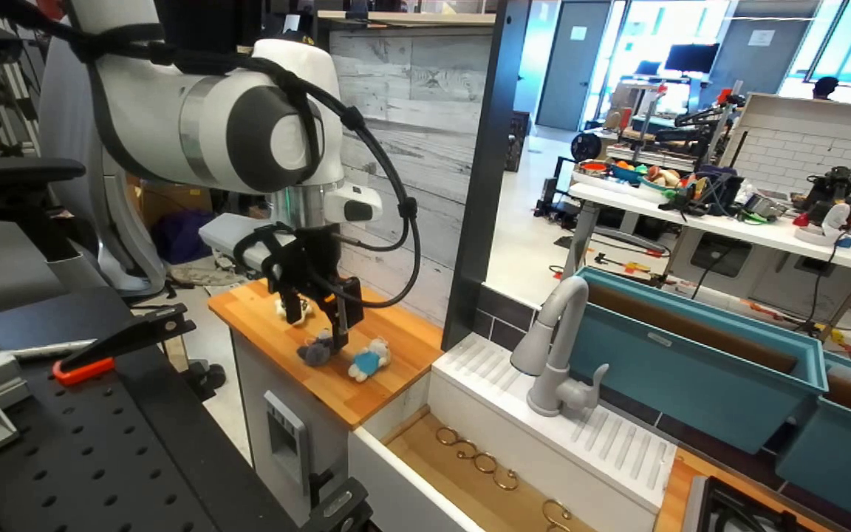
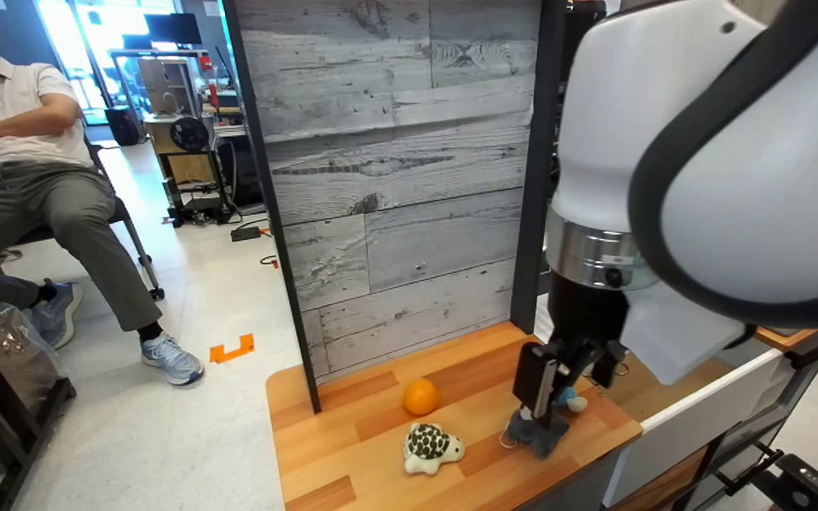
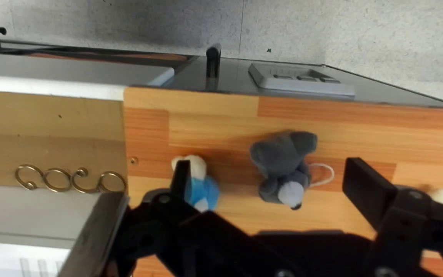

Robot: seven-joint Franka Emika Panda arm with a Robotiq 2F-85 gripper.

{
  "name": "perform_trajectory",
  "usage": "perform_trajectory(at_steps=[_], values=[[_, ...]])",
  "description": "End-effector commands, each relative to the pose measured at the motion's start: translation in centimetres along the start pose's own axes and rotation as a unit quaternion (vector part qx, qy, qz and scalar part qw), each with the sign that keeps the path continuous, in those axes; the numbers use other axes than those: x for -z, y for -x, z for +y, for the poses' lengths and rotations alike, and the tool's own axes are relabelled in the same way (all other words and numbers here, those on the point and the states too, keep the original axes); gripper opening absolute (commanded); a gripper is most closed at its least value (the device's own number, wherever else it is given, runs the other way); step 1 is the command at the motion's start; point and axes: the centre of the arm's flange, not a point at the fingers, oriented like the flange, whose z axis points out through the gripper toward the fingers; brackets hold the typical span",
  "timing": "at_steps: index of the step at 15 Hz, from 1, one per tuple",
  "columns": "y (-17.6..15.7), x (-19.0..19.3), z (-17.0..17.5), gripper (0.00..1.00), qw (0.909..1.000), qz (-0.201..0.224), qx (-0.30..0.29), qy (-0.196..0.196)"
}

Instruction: Move the orange ball slightly to the left

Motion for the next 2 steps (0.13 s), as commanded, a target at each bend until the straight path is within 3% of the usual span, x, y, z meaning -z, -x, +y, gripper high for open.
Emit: perform_trajectory(at_steps=[1, 2], values=[[0.8, 0.31, 0.46, 1.0, 1.0, -0.001, -0.003, 0.0], [1.25, 0.6, 0.66, 1.0, 1.0, -0.003, -0.005, -0.001]])
